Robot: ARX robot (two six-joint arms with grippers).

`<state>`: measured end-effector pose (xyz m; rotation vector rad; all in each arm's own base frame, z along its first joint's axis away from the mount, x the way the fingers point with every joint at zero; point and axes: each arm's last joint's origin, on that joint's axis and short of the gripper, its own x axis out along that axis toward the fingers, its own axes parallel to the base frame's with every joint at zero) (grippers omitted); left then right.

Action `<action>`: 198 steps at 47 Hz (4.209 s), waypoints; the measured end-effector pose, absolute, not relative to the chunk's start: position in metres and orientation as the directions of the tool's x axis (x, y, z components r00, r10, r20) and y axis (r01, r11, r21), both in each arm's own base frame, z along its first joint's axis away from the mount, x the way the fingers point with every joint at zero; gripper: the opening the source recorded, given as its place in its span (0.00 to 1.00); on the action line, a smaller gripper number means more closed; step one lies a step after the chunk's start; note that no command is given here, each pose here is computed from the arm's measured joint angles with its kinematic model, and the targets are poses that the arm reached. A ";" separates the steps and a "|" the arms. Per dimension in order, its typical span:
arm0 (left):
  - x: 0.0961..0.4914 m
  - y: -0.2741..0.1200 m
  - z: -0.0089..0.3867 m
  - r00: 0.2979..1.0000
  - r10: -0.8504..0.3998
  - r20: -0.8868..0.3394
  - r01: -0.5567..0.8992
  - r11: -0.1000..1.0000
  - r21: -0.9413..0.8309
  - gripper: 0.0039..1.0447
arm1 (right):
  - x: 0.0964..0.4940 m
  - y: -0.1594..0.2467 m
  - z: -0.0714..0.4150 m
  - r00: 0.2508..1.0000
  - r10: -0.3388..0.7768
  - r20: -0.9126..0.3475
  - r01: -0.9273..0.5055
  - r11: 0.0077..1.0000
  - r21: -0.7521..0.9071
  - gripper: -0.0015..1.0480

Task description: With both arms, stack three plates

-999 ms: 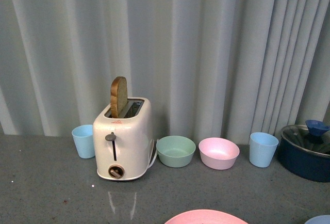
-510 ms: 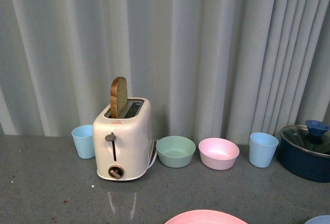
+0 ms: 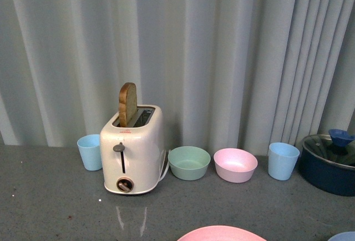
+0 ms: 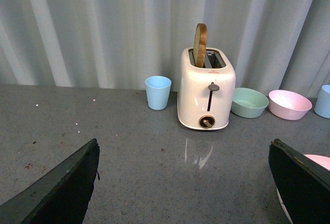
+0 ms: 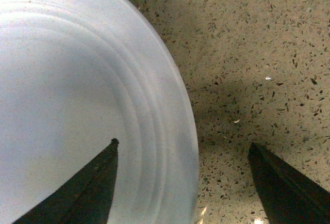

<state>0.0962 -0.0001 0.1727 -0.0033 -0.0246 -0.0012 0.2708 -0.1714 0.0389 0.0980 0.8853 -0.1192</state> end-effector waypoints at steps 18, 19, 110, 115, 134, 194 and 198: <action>0.096 0.000 0.173 1.000 -0.001 0.025 0.001 1.000 -0.003 0.94 | 0.265 -0.172 0.036 0.626 -0.056 -0.777 0.156 0.986 0.054 0.11; 0.096 0.000 0.173 1.000 -0.001 0.025 0.001 1.000 -0.003 0.94 | 0.264 -0.173 0.036 0.629 -0.054 -0.776 0.158 0.986 0.060 0.06; 0.096 0.000 0.173 1.000 -0.002 0.025 0.002 1.000 -0.003 0.94 | 0.285 -0.001 0.099 0.763 0.322 -0.560 -0.164 0.935 0.314 0.03; 0.096 0.000 0.173 1.000 -0.001 0.025 0.001 1.000 -0.003 0.94 | 0.286 0.005 0.090 0.746 0.344 -0.570 -0.159 0.924 0.349 0.03; 0.096 0.000 0.173 1.000 -0.001 0.025 0.001 1.000 -0.003 0.94 | 0.284 0.029 0.071 0.679 0.405 -0.613 -0.177 0.900 0.399 0.03; 0.096 0.000 0.173 1.000 -0.001 0.025 0.001 1.000 -0.003 0.94 | 0.237 -0.020 0.170 0.843 0.270 -0.465 -0.074 0.915 0.397 0.93; 0.096 0.000 0.173 1.000 -0.002 0.025 0.002 1.000 -0.003 0.94 | 0.226 -0.019 0.191 0.873 0.260 -0.413 -0.093 0.920 0.382 0.93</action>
